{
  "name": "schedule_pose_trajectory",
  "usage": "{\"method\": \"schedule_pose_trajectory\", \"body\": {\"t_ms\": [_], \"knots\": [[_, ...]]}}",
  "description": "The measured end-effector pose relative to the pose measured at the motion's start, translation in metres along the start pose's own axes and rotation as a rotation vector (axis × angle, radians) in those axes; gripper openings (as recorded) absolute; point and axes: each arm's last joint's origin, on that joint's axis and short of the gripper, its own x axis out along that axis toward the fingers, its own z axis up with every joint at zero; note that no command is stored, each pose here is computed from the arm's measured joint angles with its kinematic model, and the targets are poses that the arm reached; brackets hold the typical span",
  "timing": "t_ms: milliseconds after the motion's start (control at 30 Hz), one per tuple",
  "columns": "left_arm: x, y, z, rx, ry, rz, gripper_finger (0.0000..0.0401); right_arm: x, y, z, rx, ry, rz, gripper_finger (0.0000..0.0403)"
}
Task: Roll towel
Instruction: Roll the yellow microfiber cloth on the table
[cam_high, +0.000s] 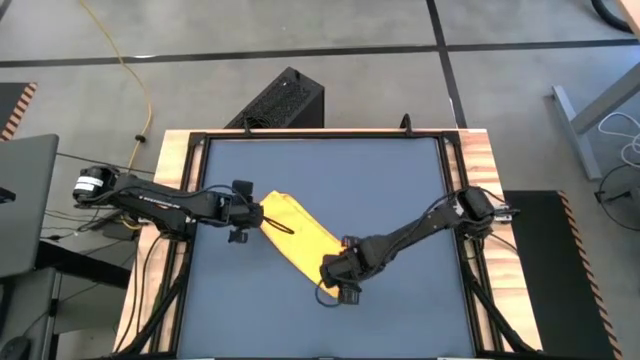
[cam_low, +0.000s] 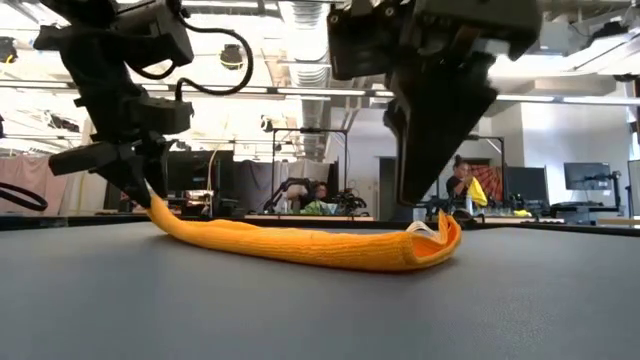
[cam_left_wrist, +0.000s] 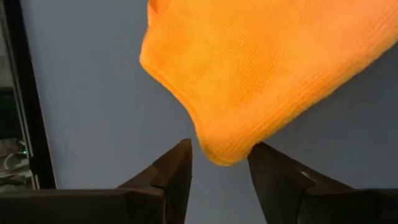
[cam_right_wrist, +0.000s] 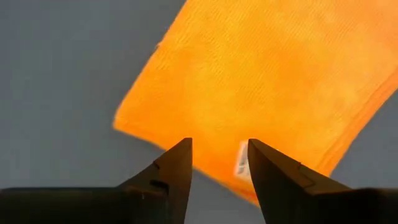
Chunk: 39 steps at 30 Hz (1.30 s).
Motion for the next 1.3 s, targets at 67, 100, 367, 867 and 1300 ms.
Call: {"method": "schedule_pose_trajectory", "body": {"t_ms": [67,100,367,867,1300], "knots": [[-0.003,0.002,0.002,-0.011,0.0,0.005,0.0149,-0.001,-0.009,0.004,-0.011,-0.011,-0.013,0.0175],[-0.004,0.003,0.004,-0.014,0.001,0.014,0.0149,-0.001,-0.014,0.006,-0.014,-0.019,-0.021,0.0172],[-0.025,0.024,0.023,-0.114,-0.062,0.087,0.0149,0.002,-0.071,-0.001,0.076,-0.176,-0.023,0.0155],[-0.01,0.003,0.041,-0.237,-0.407,-0.276,0.0149,0.029,-0.065,-0.057,0.309,-0.208,0.114,0.0152],[-0.001,-0.049,0.072,-0.085,-0.669,-0.604,0.0149,0.019,-0.006,-0.063,0.597,-0.308,0.329,0.0152]]}}
